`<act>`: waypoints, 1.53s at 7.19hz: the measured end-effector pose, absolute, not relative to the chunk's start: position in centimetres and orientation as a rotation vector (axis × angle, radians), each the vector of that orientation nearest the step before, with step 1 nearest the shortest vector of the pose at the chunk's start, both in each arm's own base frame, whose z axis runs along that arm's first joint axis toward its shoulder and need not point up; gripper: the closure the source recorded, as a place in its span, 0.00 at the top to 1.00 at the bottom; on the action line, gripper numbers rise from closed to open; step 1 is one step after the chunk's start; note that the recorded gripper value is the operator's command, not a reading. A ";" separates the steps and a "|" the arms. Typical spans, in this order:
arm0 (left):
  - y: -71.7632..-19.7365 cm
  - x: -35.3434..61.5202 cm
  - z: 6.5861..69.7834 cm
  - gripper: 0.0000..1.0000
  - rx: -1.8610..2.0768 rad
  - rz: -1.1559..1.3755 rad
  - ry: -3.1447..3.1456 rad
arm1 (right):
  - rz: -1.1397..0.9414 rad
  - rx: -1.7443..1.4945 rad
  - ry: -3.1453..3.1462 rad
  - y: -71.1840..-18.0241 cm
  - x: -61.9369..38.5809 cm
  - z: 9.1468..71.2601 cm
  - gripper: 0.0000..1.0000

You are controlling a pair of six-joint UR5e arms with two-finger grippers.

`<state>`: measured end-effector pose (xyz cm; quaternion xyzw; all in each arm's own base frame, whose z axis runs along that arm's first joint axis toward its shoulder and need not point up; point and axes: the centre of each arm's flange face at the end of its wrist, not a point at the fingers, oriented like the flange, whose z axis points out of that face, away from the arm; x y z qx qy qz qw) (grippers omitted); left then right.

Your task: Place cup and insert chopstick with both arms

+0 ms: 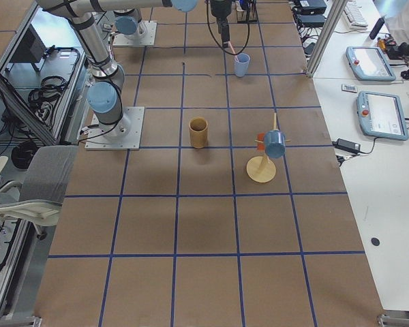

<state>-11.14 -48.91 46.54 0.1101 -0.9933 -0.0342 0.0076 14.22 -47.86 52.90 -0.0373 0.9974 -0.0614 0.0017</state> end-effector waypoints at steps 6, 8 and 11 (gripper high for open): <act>-48.9 -11.1 46.6 1.00 0.344 -0.106 -3.106 | -0.191 -0.108 3.134 -47.8 14.1 53.0 1.00; -48.9 -11.1 46.6 1.00 0.344 -0.104 -3.106 | -0.191 -0.107 3.134 -47.8 14.2 53.0 1.00; -48.9 -11.1 46.6 1.00 0.344 -0.102 -3.105 | -0.192 -0.107 3.134 -47.8 14.2 53.0 1.00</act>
